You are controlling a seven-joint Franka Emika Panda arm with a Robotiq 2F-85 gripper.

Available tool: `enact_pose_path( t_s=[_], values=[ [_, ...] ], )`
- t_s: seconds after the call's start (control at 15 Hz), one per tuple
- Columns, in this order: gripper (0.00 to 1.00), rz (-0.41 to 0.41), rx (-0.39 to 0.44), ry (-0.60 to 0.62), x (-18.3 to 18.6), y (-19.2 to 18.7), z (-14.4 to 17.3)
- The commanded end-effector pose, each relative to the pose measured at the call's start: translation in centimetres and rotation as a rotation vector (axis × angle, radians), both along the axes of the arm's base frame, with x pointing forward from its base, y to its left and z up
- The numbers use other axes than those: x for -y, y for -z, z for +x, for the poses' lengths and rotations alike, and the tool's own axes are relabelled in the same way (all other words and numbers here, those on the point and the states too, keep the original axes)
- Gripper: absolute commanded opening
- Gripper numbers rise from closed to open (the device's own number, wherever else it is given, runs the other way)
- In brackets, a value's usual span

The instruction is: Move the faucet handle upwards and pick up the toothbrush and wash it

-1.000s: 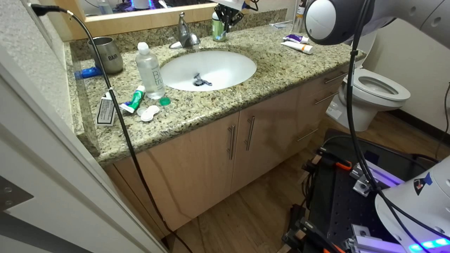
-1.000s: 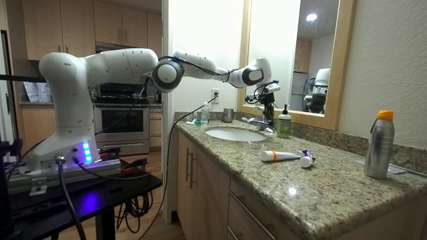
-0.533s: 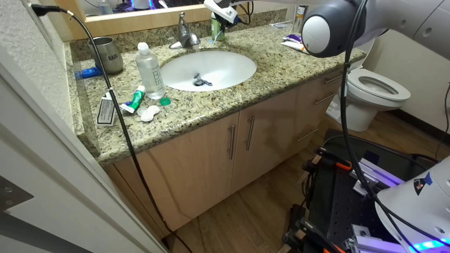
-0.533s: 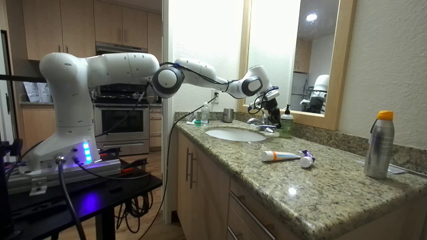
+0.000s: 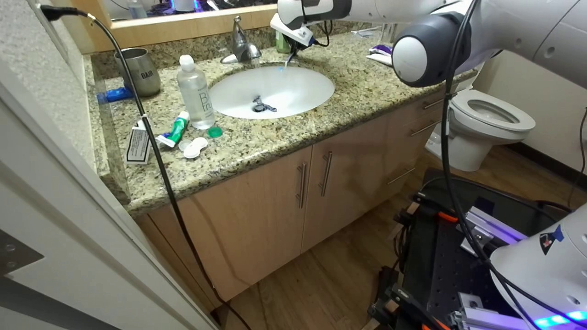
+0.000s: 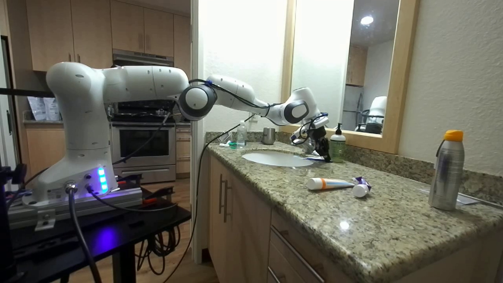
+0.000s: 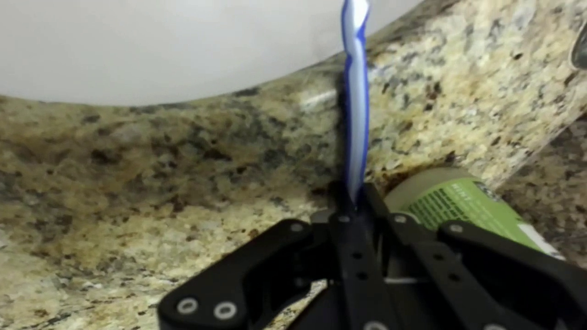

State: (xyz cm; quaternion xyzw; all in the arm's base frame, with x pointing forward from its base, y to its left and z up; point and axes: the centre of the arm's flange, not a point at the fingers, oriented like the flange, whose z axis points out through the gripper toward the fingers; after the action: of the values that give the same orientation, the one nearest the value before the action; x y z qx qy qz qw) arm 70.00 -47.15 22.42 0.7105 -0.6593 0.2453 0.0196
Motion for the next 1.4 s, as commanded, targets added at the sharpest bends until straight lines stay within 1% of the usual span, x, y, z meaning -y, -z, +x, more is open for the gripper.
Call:
enact_pose_path(
  t_s=[0.0,0.13,0.27,0.33,0.4,0.53,0.6,0.8,1.07,1.33],
  values=[
    [0.02,0.066,0.048,-0.061,-5.2,-1.1,-5.4],
    [0.02,0.093,0.040,-0.073,-5.8,-0.9,-5.1],
    [0.02,0.091,0.056,-0.074,-6.2,-0.8,-4.9],
    [0.02,0.066,0.042,-0.051,-1.9,-0.1,1.3],
    [0.10,0.066,0.042,-0.051,-2.0,-0.1,1.3],
    [0.10,0.066,0.042,-0.051,-2.0,-0.1,1.3],
    [0.02,0.066,0.042,-0.051,-2.0,-0.1,1.3],
    [0.02,0.085,0.092,-0.060,-2.7,-0.1,1.4],
    [0.02,0.092,0.179,-0.063,-3.4,-0.2,2.2],
    [0.02,0.079,0.224,-0.062,-3.8,-0.1,2.5]
  ],
)
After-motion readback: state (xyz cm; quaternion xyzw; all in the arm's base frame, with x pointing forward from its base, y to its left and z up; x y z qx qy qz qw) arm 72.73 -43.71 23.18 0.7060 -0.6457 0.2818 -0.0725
